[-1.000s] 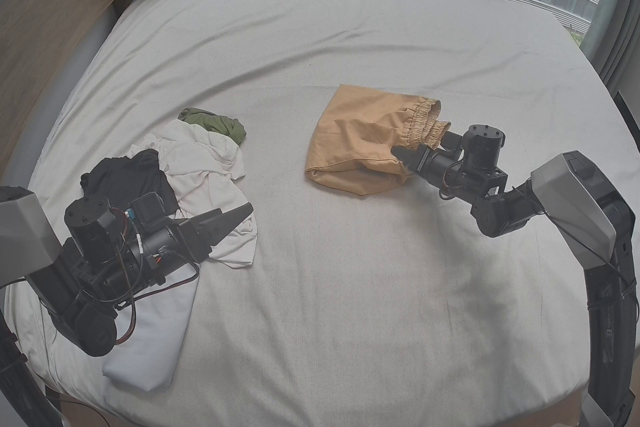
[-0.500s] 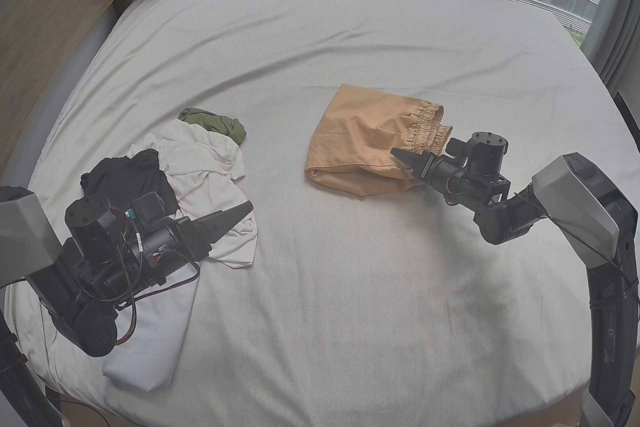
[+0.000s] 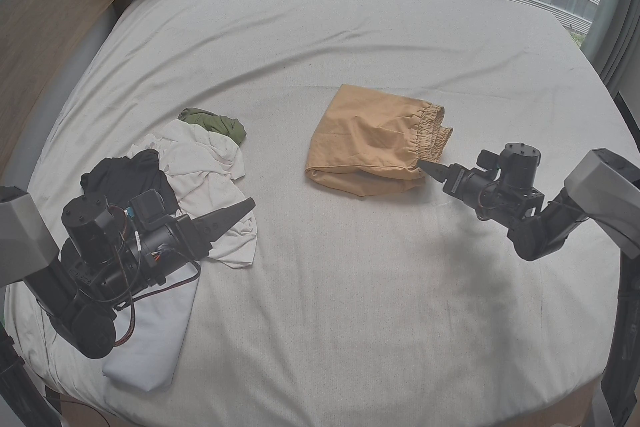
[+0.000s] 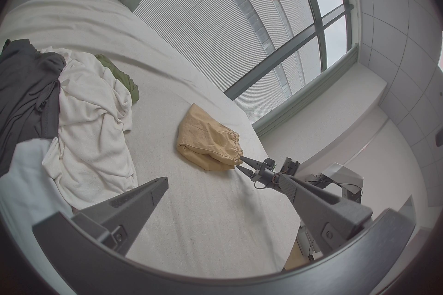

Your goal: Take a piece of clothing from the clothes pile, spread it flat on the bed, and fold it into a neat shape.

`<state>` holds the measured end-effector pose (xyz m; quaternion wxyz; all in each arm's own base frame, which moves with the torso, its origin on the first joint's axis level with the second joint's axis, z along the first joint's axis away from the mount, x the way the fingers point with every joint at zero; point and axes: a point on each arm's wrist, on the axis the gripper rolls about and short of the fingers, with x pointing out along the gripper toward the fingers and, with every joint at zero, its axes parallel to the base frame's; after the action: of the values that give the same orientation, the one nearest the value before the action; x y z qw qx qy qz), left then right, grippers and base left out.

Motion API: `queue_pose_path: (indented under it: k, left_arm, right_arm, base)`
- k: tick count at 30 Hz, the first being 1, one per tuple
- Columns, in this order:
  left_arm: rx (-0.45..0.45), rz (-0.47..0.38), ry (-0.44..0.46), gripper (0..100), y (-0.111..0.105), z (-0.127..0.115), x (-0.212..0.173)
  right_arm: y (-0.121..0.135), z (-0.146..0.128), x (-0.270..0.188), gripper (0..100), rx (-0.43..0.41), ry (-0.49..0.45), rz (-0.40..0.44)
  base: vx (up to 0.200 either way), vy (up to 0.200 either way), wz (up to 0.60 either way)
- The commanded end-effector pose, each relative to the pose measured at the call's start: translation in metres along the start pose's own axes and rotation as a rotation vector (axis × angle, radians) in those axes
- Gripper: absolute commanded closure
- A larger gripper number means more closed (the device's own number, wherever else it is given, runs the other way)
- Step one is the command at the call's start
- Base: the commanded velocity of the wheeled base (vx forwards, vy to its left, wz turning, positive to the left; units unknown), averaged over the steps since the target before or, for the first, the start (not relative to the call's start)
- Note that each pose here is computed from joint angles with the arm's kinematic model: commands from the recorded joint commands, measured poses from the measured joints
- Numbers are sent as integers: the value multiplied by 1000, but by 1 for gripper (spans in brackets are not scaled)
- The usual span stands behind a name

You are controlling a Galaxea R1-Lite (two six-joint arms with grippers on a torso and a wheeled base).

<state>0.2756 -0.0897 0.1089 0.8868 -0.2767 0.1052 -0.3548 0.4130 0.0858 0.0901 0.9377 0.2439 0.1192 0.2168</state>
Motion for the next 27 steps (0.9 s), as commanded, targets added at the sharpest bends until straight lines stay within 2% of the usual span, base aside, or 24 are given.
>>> queue_pose_path:
  k: [1, 3, 8, 12, 16, 17, 21, 27]
  left_arm:
    - [8, -37, 6, 0, -15, -1, -5]
    - [12, -42, 6, 0, -18, -1, -6]
    - [32, -98, -13, 0, -41, 4, -19]
    - [54, -129, -52, 0, -60, 11, -39]
    - [64, -129, -67, 0, -63, 13, -43]
    - [87, -117, -89, 0, -65, 15, -48]
    - [106, -112, -127, 0, -72, 19, -58]
    - [124, -134, -155, 0, -87, 18, -88]
  right_arm:
    - [27, 27, -59, 0, -58, -79, 26]
    - [32, 26, -71, 0, -73, -81, 28]
    - [48, 23, -102, 0, -126, -92, 50]
    - [67, 15, -146, 0, -218, -85, 74]
    - [71, 13, -162, 0, -226, -91, 86]
    - [75, 16, -178, 0, -233, -110, 104]
    - [75, 17, -194, 0, -238, -125, 106]
    - [86, 15, -231, 0, -271, -165, 121]
  base:
    - [0, 0, 0]
    - [0, 0, 0]
    - [0, 0, 0]
    - [0, 0, 0]
    - [0, 0, 0]
    - [0, 0, 0]
    - [0, 0, 0]
    - [0, 0, 0]
